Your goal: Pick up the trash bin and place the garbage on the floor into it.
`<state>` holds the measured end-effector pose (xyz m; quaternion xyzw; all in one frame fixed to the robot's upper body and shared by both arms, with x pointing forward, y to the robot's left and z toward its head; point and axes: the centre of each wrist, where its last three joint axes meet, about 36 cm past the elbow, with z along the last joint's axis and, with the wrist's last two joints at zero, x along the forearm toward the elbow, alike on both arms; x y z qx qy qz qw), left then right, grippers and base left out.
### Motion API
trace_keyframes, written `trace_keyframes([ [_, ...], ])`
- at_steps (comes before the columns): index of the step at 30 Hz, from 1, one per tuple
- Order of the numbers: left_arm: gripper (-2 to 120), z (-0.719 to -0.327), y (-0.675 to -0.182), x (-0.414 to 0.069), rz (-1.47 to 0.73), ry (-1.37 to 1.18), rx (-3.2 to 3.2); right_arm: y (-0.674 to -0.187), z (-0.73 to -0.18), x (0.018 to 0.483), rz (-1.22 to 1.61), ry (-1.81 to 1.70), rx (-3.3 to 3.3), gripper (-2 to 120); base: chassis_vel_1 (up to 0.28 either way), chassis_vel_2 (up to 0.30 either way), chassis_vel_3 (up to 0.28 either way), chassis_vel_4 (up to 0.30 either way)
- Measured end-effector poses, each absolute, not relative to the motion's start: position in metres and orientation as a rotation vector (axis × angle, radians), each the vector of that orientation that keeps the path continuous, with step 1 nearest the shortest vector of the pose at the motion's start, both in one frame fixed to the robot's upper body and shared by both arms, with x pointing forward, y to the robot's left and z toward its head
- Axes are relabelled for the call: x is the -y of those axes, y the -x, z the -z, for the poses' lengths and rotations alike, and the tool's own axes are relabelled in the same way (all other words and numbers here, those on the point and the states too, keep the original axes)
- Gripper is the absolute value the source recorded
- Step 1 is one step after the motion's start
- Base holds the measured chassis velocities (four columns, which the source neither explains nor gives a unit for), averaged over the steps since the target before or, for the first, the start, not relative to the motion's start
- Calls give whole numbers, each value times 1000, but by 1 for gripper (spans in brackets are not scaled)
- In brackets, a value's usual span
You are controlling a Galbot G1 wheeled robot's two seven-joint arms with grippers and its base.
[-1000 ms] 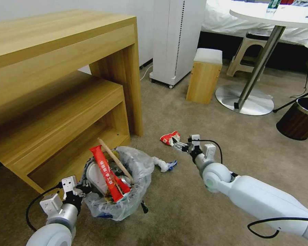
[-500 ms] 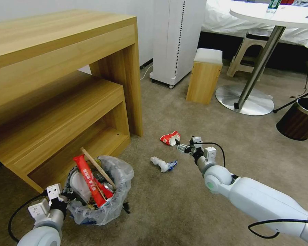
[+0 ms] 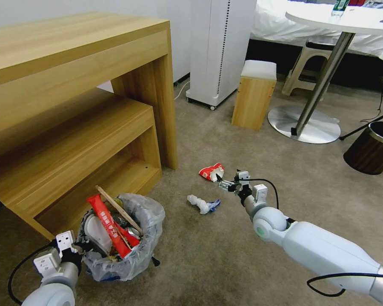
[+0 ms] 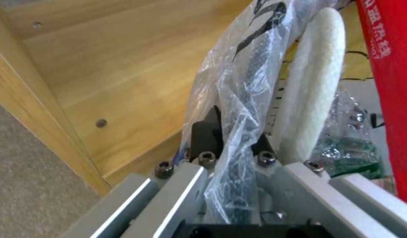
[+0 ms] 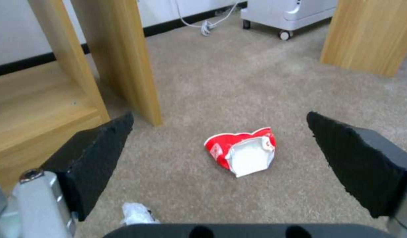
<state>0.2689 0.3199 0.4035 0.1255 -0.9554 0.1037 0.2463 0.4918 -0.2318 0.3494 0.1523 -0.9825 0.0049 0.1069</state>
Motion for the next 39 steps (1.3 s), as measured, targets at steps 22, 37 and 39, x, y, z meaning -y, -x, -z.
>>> trace_keyframes([
  [22,1,-423,-261,-305,-292,-269,2615,-504,-307,236,-92,-362,2676,100,0,0,0,0],
  [37,1,-423,-261,-299,-317,-246,2624,-533,-265,228,-260,-427,2486,97,0,0,0,0],
  [39,1,-422,-261,-297,-322,-241,2625,-537,-254,223,-313,-492,2499,95,0,0,0,0],
])
